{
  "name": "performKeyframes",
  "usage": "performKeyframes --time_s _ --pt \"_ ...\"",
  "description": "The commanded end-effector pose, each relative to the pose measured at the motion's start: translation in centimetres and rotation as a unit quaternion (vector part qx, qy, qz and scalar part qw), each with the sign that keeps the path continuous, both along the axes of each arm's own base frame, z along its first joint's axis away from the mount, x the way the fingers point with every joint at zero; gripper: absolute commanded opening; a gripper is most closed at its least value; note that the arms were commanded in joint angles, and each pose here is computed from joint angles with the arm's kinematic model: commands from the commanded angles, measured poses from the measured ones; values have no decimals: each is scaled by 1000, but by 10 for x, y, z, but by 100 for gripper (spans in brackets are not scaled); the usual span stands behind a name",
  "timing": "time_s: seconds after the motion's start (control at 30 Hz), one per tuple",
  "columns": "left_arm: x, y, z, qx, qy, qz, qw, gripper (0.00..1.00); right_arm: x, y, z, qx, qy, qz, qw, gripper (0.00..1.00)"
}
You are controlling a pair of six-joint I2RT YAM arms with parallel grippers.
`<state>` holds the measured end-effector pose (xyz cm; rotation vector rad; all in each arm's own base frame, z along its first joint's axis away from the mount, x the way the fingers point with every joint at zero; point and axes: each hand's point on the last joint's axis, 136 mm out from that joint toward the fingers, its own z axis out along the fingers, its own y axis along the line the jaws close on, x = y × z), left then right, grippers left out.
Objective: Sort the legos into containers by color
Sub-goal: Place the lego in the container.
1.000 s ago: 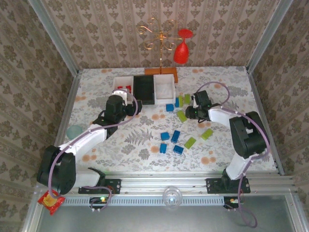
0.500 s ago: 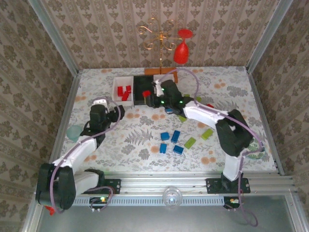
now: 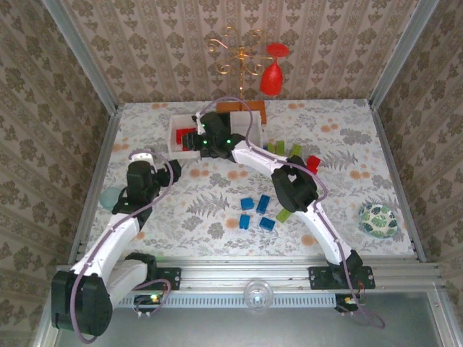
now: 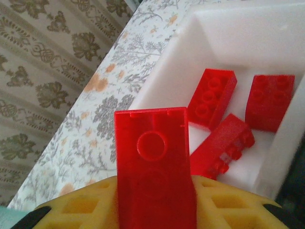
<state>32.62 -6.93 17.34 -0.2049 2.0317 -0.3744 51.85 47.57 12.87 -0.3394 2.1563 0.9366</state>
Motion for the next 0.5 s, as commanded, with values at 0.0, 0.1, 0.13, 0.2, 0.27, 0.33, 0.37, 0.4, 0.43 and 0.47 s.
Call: performKeyframes --time_s 0.0,0.1,0.13,0.2,0.27,0.33,0.37,0.4,0.43,0.47 --pt "-6 2 6 4 0 -3 1000 84 10 -4 -8 -18 20 -14 1000 47" --pt "-10 2 8 3 -2 -4 1000 84 13 -3 13 -2 10 -6 1000 58" --pt "-11 2 9 1 -3 -5 1000 84 13 -3 24 4 3 -2 1000 61" --pt "-13 0 11 -7 -7 -11 1000 84 9 -5 47 12 -10 8 1000 64" --pt "-15 -8 14 -19 -10 -28 999 84 0 -9 72 21 -20 21 999 64" --pt "-16 -19 16 -28 -12 -50 998 84 -12 -20 91 30 -25 31 999 64" --pt "-17 -27 14 -29 -10 -63 998 84 -20 -30 97 29 -27 31 999 64" --pt "-18 -34 12 -28 -7 -73 997 84 -26 -43 97 22 -27 25 999 64" --pt "-20 -45 9 -23 -3 -85 996 84 -35 -61 96 11 -29 14 999 64" --pt "-21 -57 3 -15 3 -97 995 84 -44 -82 92 -5 -28 -1 1000 64"
